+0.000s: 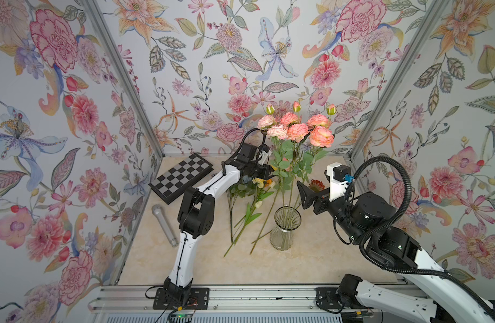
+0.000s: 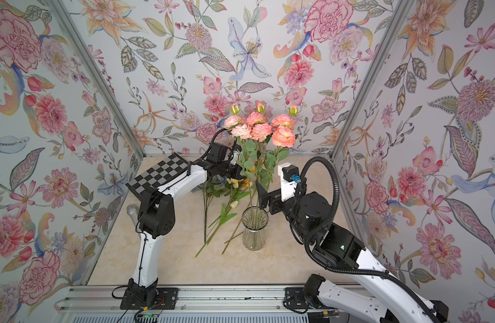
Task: Place the pink flowers into the vase
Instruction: Pick up the flower at the center of the board.
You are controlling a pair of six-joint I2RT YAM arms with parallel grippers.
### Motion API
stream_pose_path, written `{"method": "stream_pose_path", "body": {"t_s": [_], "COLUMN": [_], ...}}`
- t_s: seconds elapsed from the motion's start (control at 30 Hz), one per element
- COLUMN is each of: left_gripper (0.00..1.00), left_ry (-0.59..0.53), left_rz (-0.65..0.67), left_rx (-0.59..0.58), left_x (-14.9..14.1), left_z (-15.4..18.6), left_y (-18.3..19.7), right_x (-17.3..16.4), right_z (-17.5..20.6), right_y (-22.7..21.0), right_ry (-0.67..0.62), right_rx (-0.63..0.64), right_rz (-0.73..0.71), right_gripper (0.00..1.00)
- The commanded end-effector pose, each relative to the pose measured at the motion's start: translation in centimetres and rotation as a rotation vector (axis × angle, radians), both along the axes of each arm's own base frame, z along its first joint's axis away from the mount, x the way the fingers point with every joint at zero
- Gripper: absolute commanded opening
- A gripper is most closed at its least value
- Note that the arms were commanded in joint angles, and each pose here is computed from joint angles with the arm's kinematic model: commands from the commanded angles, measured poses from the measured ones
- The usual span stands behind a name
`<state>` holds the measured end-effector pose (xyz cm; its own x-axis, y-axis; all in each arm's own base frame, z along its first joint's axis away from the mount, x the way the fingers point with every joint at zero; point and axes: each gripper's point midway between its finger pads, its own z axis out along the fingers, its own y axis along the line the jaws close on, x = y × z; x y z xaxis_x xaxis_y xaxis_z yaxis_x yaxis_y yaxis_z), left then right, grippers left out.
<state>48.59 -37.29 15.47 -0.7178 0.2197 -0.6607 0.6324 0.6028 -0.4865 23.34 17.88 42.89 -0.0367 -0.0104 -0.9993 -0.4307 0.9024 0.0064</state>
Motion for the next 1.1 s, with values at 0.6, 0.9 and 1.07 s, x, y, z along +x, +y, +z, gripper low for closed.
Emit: {"method": "stream_pose_path", "body": {"t_s": [0.6, 0.9, 1.07], "left_gripper": [0.48, 0.57, 0.57], "left_ry": [-0.099, -0.108, -0.098], "left_rz": [-0.017, -0.025, -0.037], "left_rx": [0.212, 0.319, 0.327], "left_x": [2.6, 1.6, 1.0], "left_z": [-8.2, -11.5, -12.4], "left_y": [-4.5, -4.7, -4.9], "right_x": [0.1, 0.1, 0.1], "right_z": [1.5, 1.3, 1.1], "right_y": [-0.3, -0.3, -0.3], "right_ry": [0.017, 0.028, 0.033], "right_rx": [0.000, -0.002, -0.004], "right_rz": [-0.022, -0.022, -0.022], "right_gripper": [1.00, 1.00, 1.00]}}
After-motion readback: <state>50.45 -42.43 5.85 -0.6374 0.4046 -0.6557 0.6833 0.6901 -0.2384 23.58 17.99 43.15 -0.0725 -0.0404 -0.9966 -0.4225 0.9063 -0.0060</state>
